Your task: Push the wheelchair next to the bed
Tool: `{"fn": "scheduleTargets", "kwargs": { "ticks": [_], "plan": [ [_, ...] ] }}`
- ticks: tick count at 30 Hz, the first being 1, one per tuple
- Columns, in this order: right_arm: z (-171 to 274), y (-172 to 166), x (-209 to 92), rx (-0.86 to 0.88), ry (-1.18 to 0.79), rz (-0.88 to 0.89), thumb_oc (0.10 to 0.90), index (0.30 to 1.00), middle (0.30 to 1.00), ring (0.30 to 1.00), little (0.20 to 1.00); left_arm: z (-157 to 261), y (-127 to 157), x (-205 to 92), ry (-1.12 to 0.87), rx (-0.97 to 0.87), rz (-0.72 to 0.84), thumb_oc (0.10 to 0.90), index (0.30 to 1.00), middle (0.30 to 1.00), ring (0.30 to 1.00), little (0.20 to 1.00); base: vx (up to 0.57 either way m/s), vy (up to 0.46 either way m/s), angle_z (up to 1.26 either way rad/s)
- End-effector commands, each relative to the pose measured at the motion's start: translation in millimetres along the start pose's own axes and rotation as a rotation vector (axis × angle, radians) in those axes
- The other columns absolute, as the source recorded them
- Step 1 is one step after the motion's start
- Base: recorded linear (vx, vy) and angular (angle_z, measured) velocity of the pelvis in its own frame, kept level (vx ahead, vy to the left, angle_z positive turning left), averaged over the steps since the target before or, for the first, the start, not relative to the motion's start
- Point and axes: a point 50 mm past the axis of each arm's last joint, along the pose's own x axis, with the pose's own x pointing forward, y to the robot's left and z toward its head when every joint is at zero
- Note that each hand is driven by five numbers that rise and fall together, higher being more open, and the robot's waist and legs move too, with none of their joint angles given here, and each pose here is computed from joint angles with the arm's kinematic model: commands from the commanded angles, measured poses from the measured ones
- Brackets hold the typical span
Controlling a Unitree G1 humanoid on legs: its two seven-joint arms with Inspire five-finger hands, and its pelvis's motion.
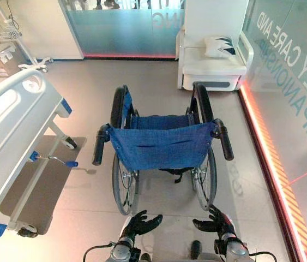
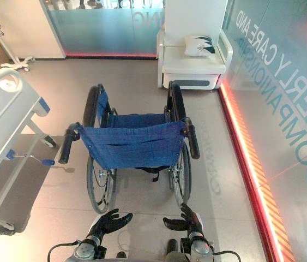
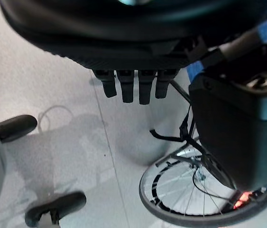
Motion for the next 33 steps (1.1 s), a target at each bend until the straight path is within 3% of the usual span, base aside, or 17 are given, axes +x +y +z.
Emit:
{"fn": "scheduleTargets", "kwargs": {
  "ticks": [1,9,20,33],
  "plan": [
    [31.0,9.6,10.0,-0.057,-0.123,0.020,0.800,0.900,0.900,0.900,0.900,38.1,5.2,10.9,-0.164,-0.046,0.071,0.800,0.900,0.900,0.900,0.900,0.04,-0.015,0.03],
    [28.4,15.0,9.6,-0.041,-0.091,0.045,0.800,0.900,0.900,0.900,0.900,40.1,1.4,11.9,-0.150,-0.097,0.025,0.800,0.900,0.900,0.900,0.900,0.01,-0.006,0.08],
    [41.6,13.1,11.3,0.212,-0.107,0.086,0.800,0.900,0.900,0.900,0.900,44.7,12.3,12.5,-0.156,-0.152,0.097,0.800,0.900,0.900,0.900,0.900,0.01,0.001,0.00],
    [55.1,9.4,11.9,0.270,-0.169,0.128,0.800,0.900,0.900,0.900,0.900,40.2,21.4,11.8,-0.135,-0.125,0.080,0.800,0.900,0.900,0.900,0.900,0.03,-0.007,0.00]
  ]
}}
